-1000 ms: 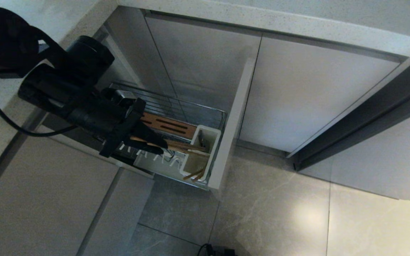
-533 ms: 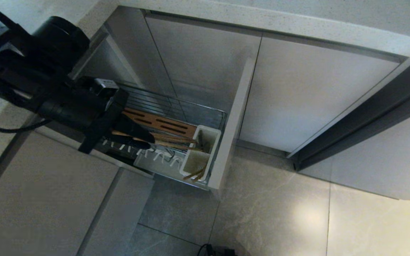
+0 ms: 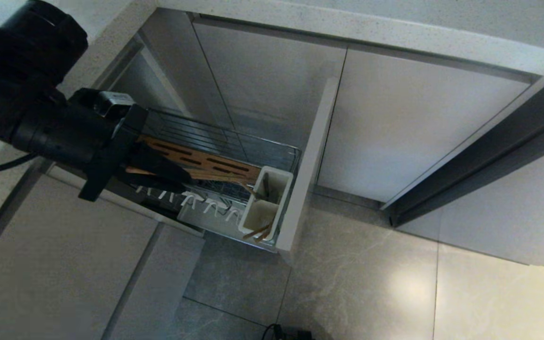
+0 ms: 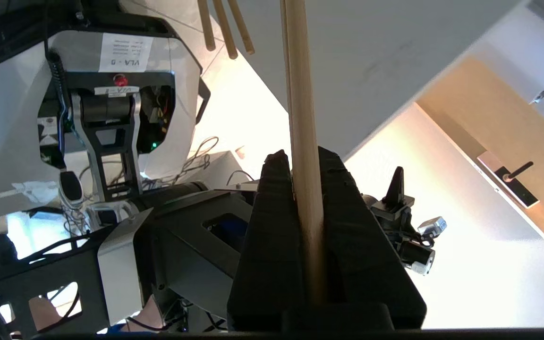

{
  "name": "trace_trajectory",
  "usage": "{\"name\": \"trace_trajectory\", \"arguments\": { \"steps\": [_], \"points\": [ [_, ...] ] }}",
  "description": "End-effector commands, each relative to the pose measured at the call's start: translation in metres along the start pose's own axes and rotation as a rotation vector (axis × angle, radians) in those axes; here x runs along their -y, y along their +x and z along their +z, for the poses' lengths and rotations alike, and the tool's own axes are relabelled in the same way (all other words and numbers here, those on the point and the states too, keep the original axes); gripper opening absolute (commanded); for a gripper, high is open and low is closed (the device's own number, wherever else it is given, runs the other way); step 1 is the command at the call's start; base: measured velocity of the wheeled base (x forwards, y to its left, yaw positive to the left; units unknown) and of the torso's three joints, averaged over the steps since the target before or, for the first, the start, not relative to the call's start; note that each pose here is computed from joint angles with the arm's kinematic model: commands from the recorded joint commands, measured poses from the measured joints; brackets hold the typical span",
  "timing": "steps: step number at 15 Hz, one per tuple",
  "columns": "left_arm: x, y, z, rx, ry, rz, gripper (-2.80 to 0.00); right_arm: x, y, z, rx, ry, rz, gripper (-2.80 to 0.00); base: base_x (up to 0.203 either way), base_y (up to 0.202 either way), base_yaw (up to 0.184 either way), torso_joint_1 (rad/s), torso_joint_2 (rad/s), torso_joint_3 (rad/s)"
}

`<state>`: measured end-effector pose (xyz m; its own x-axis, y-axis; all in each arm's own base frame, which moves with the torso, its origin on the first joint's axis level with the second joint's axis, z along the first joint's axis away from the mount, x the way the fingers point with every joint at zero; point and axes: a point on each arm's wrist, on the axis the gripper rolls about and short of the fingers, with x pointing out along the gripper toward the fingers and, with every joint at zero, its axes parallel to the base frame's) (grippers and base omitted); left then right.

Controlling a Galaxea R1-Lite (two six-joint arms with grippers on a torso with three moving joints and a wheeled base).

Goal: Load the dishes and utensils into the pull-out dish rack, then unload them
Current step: Take the chopsticks out of the cupboard

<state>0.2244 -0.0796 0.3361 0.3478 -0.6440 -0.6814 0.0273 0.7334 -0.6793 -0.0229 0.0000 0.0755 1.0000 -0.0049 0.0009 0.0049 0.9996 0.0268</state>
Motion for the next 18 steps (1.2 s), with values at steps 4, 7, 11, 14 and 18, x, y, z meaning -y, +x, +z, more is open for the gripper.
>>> {"name": "trace_trajectory", "arguments": {
  "steps": [4,7,11,14,18],
  "points": [
    [0.003,-0.011,-0.008,0.017,0.009,-0.015,-2.8,0.0,0.0,0.0,0.001,-0.001,0.001,-2.8,0.0,0.0,0.0,0.0,0.0,0.0],
    [0.006,-0.025,-0.018,0.053,0.034,-0.032,-2.8,0.0,0.0,0.0,0.001,0.001,0.0,-2.8,0.0,0.0,0.0,0.0,0.0,0.0],
    [0.011,-0.051,-0.037,0.125,0.08,-0.05,-2.8,0.0,0.0,0.0,0.001,0.001,0.0,-2.8,0.0,0.0,0.0,0.0,0.0,0.0],
    [0.014,-0.07,-0.053,0.167,0.11,-0.077,-2.8,0.0,0.0,0.0,0.001,0.001,0.0,-2.8,0.0,0.0,0.0,0.0,0.0,0.0],
    [0.017,-0.102,-0.084,0.244,0.174,-0.134,-2.8,0.0,0.0,0.0,0.001,0.0,0.0,-2.8,0.0,0.0,0.0,0.0,0.0,0.0]
  ]
}}
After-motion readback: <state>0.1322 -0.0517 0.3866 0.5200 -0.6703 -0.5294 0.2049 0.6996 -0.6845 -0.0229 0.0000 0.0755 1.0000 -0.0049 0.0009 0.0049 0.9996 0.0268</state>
